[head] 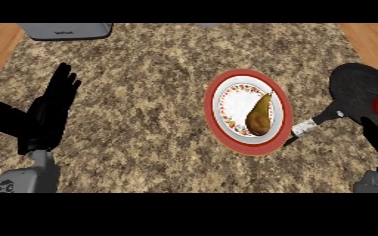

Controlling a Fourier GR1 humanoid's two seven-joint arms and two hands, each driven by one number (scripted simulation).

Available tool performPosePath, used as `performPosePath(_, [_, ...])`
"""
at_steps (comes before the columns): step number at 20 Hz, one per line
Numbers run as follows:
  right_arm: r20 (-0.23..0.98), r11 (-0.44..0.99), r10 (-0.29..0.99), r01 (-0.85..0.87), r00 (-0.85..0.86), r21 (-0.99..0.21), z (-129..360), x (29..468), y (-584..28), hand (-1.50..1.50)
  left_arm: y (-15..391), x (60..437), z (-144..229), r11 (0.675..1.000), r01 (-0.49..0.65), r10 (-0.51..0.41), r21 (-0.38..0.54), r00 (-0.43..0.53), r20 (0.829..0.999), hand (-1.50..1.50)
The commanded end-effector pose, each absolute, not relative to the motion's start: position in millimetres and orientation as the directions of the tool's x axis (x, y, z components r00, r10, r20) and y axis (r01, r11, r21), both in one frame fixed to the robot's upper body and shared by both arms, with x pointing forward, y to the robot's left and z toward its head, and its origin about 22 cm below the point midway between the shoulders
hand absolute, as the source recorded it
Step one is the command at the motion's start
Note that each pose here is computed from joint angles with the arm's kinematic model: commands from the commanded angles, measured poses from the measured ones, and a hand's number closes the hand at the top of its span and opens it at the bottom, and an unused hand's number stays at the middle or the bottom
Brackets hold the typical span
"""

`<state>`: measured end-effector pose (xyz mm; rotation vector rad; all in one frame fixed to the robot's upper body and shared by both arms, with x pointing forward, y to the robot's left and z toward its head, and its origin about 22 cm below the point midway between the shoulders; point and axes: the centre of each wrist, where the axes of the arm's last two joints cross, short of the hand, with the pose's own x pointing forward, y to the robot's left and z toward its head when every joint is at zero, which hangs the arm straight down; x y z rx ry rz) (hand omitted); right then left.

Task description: Pick the tomato from the plate and place it in the pan

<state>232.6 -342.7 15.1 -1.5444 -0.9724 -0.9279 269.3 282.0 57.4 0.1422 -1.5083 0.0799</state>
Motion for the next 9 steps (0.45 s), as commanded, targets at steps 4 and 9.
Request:
performPosePath(4, [0.950, -0.133, 0.126, 0.954, 0.284, -0.268, 18.8, 152.2, -294.1, -1.50, 286.9, 269.2, 52.7, 0.993, -0.112, -0.022, 0.029, 0.057, 0.998, 0.00])
performPosePath(9, [0.940, -0.153, 0.149, 0.946, 0.307, -0.285, 22.3, 135.6, -279.7, -1.50, 281.7, 276.8, 57.2, 0.994, -0.096, -0.041, 0.047, 0.059, 0.997, 0.00])
